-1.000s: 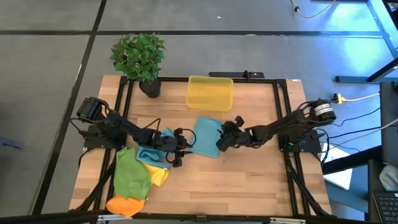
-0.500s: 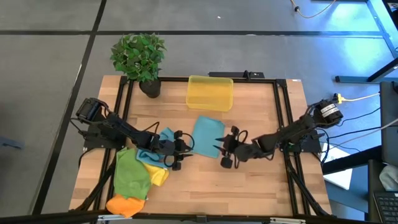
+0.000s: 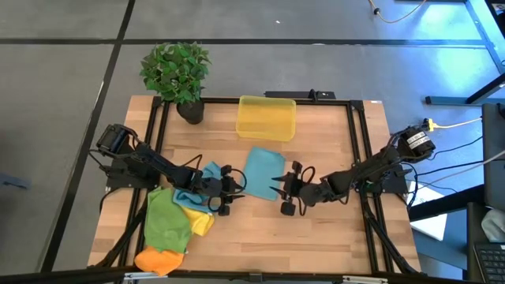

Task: Fold microfiber towels
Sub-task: Fold the left blue microfiber towel

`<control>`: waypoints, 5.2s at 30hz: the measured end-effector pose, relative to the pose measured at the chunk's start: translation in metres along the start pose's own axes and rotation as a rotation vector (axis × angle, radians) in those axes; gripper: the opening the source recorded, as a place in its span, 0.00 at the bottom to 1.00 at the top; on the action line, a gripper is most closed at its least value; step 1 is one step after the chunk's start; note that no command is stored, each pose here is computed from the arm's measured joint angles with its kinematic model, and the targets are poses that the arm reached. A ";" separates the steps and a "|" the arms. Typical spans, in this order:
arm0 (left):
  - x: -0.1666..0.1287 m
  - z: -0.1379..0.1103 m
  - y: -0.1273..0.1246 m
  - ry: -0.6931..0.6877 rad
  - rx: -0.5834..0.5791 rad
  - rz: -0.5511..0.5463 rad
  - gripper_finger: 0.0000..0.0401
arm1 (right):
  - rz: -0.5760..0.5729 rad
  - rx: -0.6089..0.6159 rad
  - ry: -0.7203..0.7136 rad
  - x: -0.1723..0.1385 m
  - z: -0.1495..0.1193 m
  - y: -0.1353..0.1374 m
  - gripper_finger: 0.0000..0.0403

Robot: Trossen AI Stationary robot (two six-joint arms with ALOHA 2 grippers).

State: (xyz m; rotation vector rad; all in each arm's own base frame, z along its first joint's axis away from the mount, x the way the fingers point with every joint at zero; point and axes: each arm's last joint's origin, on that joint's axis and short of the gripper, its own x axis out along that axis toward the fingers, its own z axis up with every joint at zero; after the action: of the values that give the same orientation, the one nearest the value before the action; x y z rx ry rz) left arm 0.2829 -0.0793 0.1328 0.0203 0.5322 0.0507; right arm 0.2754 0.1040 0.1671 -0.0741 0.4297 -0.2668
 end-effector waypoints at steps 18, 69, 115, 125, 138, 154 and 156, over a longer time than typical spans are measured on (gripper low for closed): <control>0.000 0.000 0.000 0.000 -0.002 0.000 0.29 | 0.075 -0.056 -0.056 -0.005 0.005 0.009 0.36; 0.000 0.000 0.000 -0.002 -0.020 0.012 0.29 | 0.097 -0.053 -0.039 -0.004 0.004 0.009 0.36; -0.002 0.006 -0.009 -0.063 0.017 -0.068 0.29 | 0.112 -0.076 -0.051 -0.006 0.005 0.011 0.36; -0.002 0.008 -0.009 -0.087 0.017 -0.070 0.29 | 0.122 -0.117 -0.055 -0.008 0.004 0.014 0.36; 0.004 0.012 -0.004 0.053 0.125 -0.048 0.29 | 0.202 -0.156 0.038 -0.003 0.002 0.020 0.36; 0.010 0.031 0.005 0.127 0.140 -0.080 0.44 | 0.238 -0.177 0.191 0.018 -0.036 0.032 0.40; 0.011 0.030 0.008 0.141 0.138 -0.077 0.46 | 0.230 -0.191 0.185 0.019 -0.036 0.031 0.45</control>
State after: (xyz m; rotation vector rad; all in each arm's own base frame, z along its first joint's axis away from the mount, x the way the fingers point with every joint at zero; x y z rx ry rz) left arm 0.3070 -0.0712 0.1532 0.1319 0.6759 -0.0605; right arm 0.2840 0.1286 0.1228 -0.1868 0.6422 -0.0053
